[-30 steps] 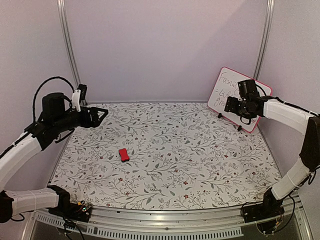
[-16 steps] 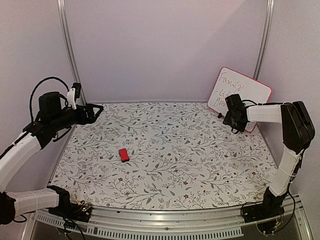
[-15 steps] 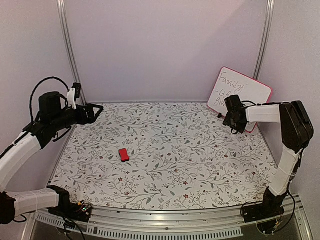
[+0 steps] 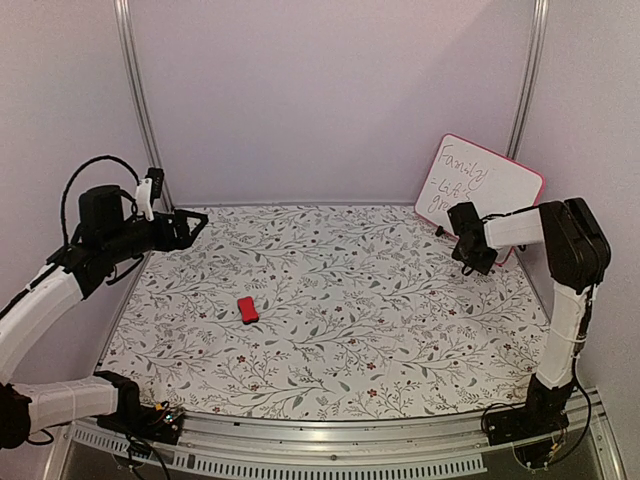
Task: Erase the whiteboard
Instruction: Pick up the whiteboard from the corner of the board, then move the whiteboard to the center of the board.
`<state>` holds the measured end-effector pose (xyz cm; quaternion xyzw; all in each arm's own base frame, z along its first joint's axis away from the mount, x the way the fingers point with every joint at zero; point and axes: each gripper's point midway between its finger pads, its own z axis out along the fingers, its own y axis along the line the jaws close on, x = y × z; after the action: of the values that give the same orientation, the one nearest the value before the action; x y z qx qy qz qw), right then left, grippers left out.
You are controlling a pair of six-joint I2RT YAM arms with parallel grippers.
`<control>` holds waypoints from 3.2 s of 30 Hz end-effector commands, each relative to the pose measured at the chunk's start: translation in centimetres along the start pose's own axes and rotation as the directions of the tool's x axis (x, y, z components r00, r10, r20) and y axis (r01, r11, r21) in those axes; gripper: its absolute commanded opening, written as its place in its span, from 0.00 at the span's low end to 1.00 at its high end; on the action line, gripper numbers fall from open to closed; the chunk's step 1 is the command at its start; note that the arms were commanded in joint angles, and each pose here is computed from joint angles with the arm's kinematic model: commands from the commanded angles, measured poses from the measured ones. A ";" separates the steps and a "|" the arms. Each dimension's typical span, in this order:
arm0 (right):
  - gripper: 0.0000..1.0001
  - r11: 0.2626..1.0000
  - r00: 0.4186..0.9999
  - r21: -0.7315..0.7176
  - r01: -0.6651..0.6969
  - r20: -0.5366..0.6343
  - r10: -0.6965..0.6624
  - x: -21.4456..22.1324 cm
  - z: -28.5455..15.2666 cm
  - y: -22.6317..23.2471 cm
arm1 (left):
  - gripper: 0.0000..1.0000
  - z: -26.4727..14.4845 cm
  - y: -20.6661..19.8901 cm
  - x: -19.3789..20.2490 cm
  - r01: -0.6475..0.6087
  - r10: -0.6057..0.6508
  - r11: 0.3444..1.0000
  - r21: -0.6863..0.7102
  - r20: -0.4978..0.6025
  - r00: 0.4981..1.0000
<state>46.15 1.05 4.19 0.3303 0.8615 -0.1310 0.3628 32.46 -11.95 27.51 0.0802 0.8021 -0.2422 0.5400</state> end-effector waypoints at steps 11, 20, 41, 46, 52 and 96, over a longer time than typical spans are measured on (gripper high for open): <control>0.60 0.995 0.995 0.078 -0.062 0.088 0.055 -1.5 2.0 0.0 | 1.00 0.0 0.3 0.0 0.001 -0.001 1.000 -0.002 0.011 1.000; 0.60 0.993 0.998 0.114 -0.043 0.058 0.036 -1.3 2.9 0.2 | 1.00 0.0 0.4 0.1 0.003 -0.003 1.000 -0.006 0.010 1.000; 0.39 0.990 0.997 0.123 -0.072 -0.018 0.074 -1.2 4.6 -0.6 | 1.00 -0.2 0.4 -0.1 0.000 0.000 1.000 -0.011 0.017 1.000; 0.34 0.990 0.996 0.123 -0.075 -0.032 0.079 -1.3 4.9 -0.6 | 1.00 -0.2 0.4 -0.1 0.000 0.000 1.000 -0.011 0.018 1.000; 0.20 0.989 0.996 0.132 -0.070 -0.038 0.075 -1.2 5.1 -0.6 | 1.00 -0.3 0.4 -0.1 0.000 0.001 1.000 -0.011 0.019 1.000; 0.00 0.990 0.997 -0.118 0.075 0.005 -0.075 8.7 -9.6 3.7 | 1.00 -1.2 2.9 2.3 0.240 -0.240 0.937 -0.253 0.032 0.970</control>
<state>39.89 10.49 2.24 0.2643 0.8928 -0.1130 0.3468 32.66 -10.36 25.49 -0.0095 0.8298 -0.2143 0.5152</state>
